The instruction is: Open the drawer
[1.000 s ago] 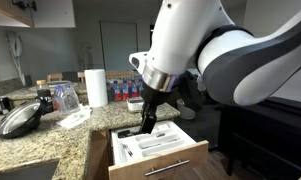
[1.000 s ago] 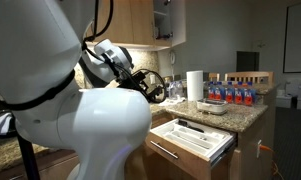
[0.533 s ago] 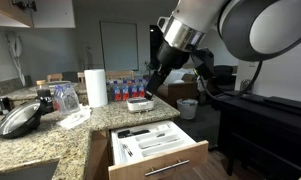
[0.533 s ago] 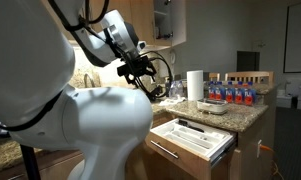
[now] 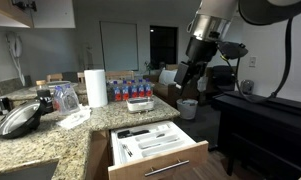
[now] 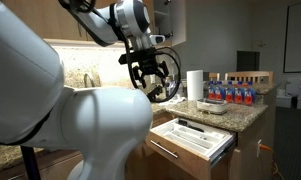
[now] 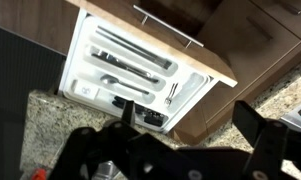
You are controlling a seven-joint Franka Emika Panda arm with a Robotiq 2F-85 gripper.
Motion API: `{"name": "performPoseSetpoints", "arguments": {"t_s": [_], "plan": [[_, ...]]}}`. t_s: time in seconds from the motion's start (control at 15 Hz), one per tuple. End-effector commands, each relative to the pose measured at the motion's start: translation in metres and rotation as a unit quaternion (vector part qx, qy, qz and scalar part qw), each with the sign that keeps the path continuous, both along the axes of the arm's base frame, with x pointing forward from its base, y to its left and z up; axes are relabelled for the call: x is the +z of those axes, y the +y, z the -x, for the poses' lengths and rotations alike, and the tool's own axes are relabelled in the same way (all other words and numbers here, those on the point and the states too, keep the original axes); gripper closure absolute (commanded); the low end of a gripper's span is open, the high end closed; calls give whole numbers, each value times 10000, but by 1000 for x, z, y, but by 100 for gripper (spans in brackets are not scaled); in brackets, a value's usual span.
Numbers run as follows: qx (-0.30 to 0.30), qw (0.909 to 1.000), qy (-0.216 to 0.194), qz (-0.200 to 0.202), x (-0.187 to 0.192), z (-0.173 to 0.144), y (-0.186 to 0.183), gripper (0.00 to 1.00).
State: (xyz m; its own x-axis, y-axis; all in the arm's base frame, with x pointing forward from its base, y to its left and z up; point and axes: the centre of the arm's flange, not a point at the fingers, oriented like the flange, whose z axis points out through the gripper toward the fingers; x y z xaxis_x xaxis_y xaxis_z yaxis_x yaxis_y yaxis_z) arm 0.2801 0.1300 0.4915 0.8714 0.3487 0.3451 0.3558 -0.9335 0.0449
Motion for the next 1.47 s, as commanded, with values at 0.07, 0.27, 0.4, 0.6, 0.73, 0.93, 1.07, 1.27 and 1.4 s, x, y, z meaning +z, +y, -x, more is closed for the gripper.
{"name": "performPoseSetpoints", "arguments": {"t_s": [0.07,0.27,0.4,0.6,0.73,0.93,1.07,1.27,1.4], "plan": [[-947,9915,863,230,30,4,20,0],[-1475,9797,1317,342,65,12,49,0],[-1814,9695,1623,294,83,20,54,0],[-2257,9512,2104,84,102,27,44,0],[-2521,9372,2407,-105,107,26,33,0],[-2806,9248,2560,-230,107,22,23,0],[-2623,9352,2374,-145,104,24,19,0],[-2672,9330,2403,-169,103,22,17,0],[-2672,9330,2404,-167,103,22,18,0]]}}
